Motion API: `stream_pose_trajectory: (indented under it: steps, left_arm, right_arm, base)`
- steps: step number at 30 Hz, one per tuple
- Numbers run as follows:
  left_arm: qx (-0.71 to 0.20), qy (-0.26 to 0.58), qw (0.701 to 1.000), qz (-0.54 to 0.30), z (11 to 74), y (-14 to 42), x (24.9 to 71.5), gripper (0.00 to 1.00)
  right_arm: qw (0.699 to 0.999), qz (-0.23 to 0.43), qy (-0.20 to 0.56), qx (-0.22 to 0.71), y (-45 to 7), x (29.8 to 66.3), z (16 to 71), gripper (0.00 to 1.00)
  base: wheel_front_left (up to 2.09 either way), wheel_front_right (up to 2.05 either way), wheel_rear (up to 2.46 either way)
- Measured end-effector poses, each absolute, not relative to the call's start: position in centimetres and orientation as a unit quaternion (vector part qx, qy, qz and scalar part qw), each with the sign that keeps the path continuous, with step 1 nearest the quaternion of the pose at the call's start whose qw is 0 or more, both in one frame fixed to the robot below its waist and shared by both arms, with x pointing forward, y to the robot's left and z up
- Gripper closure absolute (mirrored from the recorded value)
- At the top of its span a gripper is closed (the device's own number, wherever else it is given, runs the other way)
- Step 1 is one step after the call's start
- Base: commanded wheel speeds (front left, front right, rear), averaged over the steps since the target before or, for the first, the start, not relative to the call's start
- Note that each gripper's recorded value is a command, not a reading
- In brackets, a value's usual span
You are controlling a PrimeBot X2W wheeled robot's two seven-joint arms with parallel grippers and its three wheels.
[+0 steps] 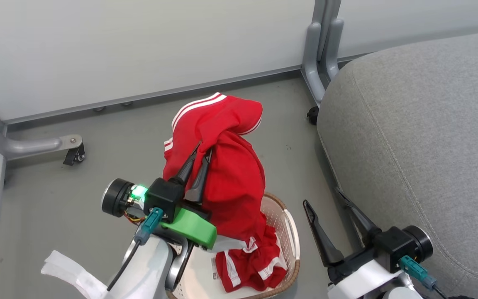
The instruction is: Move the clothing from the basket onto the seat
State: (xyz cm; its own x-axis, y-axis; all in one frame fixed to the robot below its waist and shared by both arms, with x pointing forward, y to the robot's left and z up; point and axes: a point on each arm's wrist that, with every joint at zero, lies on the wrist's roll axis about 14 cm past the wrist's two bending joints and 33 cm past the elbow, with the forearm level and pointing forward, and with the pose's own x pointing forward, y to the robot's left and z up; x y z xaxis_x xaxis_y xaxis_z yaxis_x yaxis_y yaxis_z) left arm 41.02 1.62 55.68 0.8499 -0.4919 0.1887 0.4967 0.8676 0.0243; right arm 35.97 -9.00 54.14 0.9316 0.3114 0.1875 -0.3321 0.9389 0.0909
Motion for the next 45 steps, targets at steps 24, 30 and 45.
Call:
stream_pose_trajectory:
  steps: [24,30,45]
  left_arm:
    - [-0.024,-0.138,0.928,-0.345,58.8,-3.4,37.0,1.00]
    - [-0.028,-0.142,0.921,-0.361,59.1,-4.4,36.3,1.00]
    - [-0.009,-0.131,0.926,-0.353,58.0,-4.2,36.9,1.00]
  right_arm:
    - [0.955,0.264,-0.090,0.104,-2.6,35.0,55.5,0.00]
    - [0.957,0.258,-0.082,0.099,-2.9,35.4,54.9,0.53]
    - [0.957,0.265,-0.076,0.093,-2.8,35.4,54.4,1.00]
  base:
    - [0.00,0.00,0.00]
    - [0.00,0.00,0.00]
    - [0.00,0.00,0.00]
